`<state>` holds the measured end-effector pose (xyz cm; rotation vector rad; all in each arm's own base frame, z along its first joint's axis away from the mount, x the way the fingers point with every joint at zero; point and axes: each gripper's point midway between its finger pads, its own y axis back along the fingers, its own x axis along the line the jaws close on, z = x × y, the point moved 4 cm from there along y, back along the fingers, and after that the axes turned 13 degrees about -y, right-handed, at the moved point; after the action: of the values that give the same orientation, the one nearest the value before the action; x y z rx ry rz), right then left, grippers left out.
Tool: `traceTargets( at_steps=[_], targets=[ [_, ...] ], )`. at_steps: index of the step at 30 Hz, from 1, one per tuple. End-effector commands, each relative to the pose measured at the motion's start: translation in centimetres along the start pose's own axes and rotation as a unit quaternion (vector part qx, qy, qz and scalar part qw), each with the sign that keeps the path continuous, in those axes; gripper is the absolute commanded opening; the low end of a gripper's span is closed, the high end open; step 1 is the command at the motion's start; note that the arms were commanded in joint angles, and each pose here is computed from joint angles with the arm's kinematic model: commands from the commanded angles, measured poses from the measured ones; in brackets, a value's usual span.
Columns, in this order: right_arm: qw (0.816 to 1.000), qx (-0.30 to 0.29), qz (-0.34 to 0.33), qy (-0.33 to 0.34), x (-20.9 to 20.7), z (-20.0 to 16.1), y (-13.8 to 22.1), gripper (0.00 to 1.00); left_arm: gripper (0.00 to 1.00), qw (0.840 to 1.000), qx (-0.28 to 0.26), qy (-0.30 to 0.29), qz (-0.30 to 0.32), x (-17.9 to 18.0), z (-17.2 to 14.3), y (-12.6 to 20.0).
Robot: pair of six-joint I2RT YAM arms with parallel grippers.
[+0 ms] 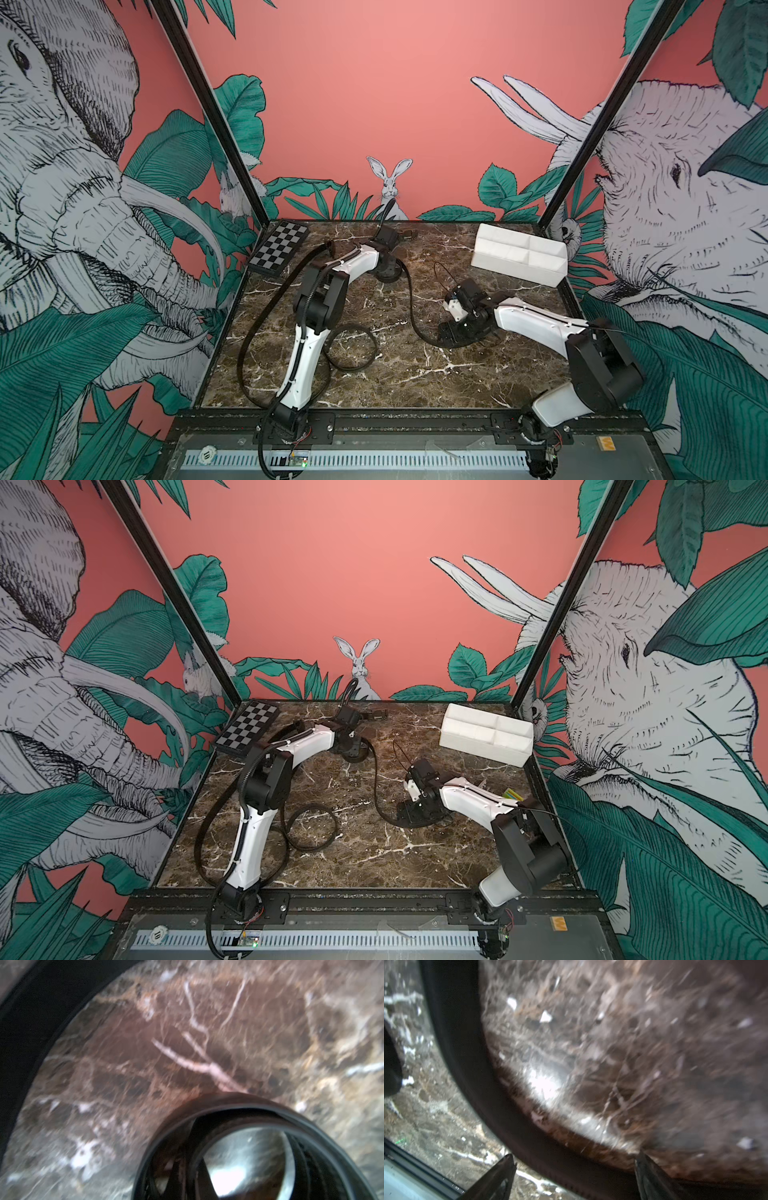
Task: Place the belts into the storage roll
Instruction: Roll the belt at the center of the board.
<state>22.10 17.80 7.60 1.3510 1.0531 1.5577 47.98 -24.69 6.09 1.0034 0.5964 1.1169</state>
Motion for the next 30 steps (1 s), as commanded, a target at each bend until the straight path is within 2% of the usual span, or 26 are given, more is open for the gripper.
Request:
traceTargets(
  at_steps=[1,3,6,8,14,18,21,23,25,27,30],
  targets=[
    [1.0,0.0,0.025,-0.012,1.5,-0.3,-0.4,0.89,0.0,0.992,0.124,0.012,-0.022,-1.0,-5.3,-3.9],
    [1.0,-0.003,0.008,0.002,1.4,0.0,0.1,0.91,0.0,0.992,0.126,0.009,-0.018,-1.0,-4.6,-4.2],
    [0.997,-0.043,-0.062,0.021,-0.4,1.4,2.5,0.97,0.0,0.992,0.127,0.0,-0.011,-0.9,-3.5,-4.4],
    [0.996,-0.055,-0.067,0.014,-1.3,2.1,3.3,0.99,0.0,0.992,0.124,-0.003,-0.007,-0.8,-2.8,-4.5],
    [0.996,-0.001,-0.093,0.014,-3.1,1.7,0.9,0.98,0.0,0.993,0.119,0.004,-0.009,-0.6,-1.7,-4.9],
    [0.994,0.017,-0.104,-0.002,-3.9,1.1,-0.9,0.96,0.0,0.993,0.118,0.008,-0.009,-0.3,-1.6,-5.0],
    [0.995,0.023,-0.097,-0.008,-3.6,0.8,-0.9,0.92,0.0,0.993,0.121,0.007,-0.01,-0.3,-1.8,-5.1],
    [0.994,0.005,-0.107,-0.002,-3.4,0.9,0.7,0.92,0.0,0.992,0.125,0.003,-0.011,-0.3,-2.1,-5.2],
    [0.988,-0.035,-0.153,-0.009,-4.5,1.3,3.1,0.98,0.0,0.992,0.127,0.001,-0.01,-0.2,-2.3,-5.2],
    [0.978,-0.067,-0.189,-0.051,-6.9,1.9,5.2,0.99,0.0,0.992,0.127,0.0,-0.012,-0.2,-2.5,-5.2],
    [0.968,-0.079,-0.208,-0.118,-10.3,2.1,6.3,0.99,0.0,0.992,0.126,0.001,-0.015,-0.4,-2.5,-5.2]
  ],
)
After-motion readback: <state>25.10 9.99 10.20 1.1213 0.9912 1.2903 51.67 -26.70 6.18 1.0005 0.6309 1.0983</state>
